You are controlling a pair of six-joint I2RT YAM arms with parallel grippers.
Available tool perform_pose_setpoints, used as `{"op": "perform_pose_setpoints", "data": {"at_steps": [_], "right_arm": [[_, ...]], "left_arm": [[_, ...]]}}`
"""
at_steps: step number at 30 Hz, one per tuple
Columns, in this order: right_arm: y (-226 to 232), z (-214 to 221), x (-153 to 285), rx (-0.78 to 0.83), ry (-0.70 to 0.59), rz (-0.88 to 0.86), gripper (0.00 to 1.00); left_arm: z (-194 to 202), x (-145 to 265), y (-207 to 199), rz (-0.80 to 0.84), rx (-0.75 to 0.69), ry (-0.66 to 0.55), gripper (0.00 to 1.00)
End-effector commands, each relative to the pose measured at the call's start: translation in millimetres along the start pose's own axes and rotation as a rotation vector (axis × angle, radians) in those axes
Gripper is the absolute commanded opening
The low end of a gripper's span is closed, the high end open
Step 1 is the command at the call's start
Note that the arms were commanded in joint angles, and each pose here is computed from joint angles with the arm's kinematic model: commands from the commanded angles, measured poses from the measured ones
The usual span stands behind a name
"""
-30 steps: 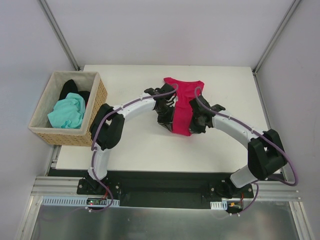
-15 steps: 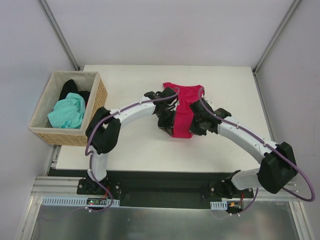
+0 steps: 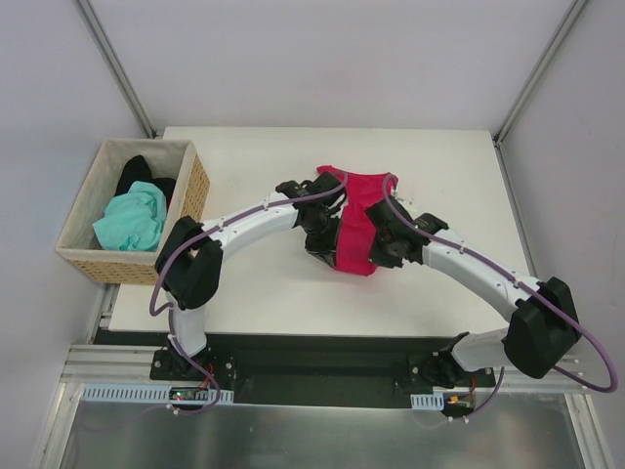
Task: Fold and stack the t-shirts
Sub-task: Grab one side of the 2/3 rectangular tshirt with both arms
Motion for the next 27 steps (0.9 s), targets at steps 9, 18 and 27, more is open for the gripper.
{"op": "perform_pose_setpoints", "data": {"at_steps": [9, 18, 27], "right_arm": [[6.8, -24.4, 19.1, -0.024, -0.1, 0.028, 0.01], [3.8, -23.9, 29.6, -0.019, -0.129, 0.028, 0.01], [0.4, -13.8, 43.0, -0.002, -0.185, 0.035, 0.01]], "left_arm": [[-14.9, 30.8, -23.2, -0.02, -0.079, -0.039, 0.0], [-14.2, 35.2, -24.8, -0.015, -0.07, -0.037, 0.0], [0.1, 41.5, -20.7, -0.044, -0.048, -0.055, 0.0]]}}
Point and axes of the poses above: each gripper's point midway between its finger pads, its own x axis back along the fingers, its own y axis along the line the jaws close on, z = x × y, the point moved 8 cm from there along x, back along the fingers, and after that the axes turned 8 degrees about x, right-handed, at the moved point
